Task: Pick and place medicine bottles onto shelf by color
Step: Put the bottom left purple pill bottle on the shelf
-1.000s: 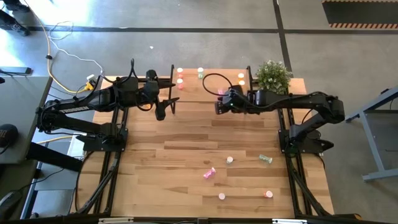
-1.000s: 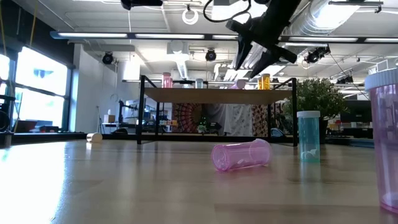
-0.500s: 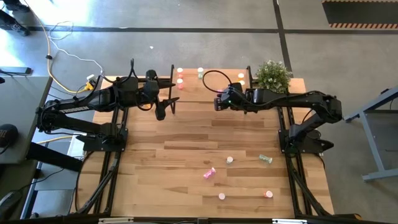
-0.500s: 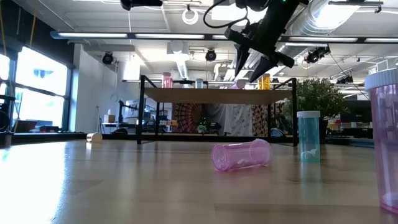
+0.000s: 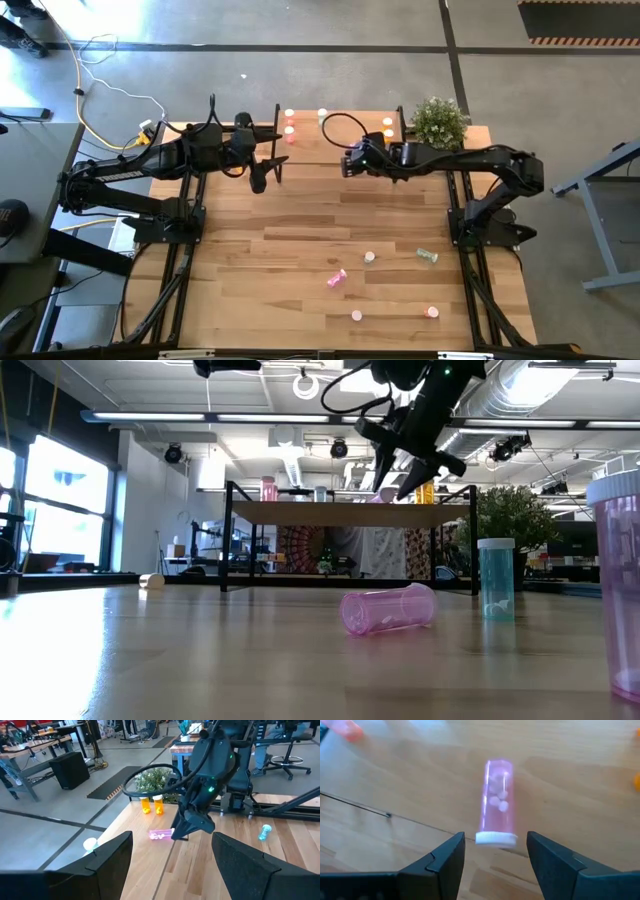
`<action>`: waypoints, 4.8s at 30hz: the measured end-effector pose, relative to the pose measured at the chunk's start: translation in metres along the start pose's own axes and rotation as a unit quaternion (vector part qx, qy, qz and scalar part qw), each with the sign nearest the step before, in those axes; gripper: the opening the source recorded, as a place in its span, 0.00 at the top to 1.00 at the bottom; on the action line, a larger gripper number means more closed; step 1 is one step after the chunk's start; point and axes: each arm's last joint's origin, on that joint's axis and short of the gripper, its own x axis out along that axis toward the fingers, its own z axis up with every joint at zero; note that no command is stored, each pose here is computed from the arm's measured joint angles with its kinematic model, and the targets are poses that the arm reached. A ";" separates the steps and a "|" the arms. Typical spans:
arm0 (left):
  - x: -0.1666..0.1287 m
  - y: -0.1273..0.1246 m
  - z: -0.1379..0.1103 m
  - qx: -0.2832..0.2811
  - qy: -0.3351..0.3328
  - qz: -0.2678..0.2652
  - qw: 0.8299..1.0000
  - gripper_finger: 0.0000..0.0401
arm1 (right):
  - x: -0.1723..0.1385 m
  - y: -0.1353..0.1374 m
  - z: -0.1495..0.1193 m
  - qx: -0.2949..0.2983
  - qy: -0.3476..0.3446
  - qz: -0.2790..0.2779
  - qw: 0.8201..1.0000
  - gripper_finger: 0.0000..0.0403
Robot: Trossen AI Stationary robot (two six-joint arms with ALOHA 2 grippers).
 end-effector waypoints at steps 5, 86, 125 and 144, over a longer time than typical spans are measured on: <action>0.000 0.000 0.000 0.000 0.000 0.002 1.000 0.34 | 0.006 0.002 -0.002 -0.011 0.001 -0.004 1.000 0.49; 0.062 -0.015 -0.018 -0.133 0.039 -0.131 0.982 0.34 | -0.120 0.026 0.067 -0.764 -0.039 0.058 0.641 0.72; 0.115 -0.040 -0.036 -0.421 0.150 -0.371 0.814 0.34 | -0.157 0.082 -0.009 -0.882 -0.147 0.182 0.409 0.72; 0.113 -0.053 -0.028 -0.444 0.148 -0.423 0.776 0.35 | -0.166 0.094 -0.010 -0.863 -0.207 0.215 0.407 0.72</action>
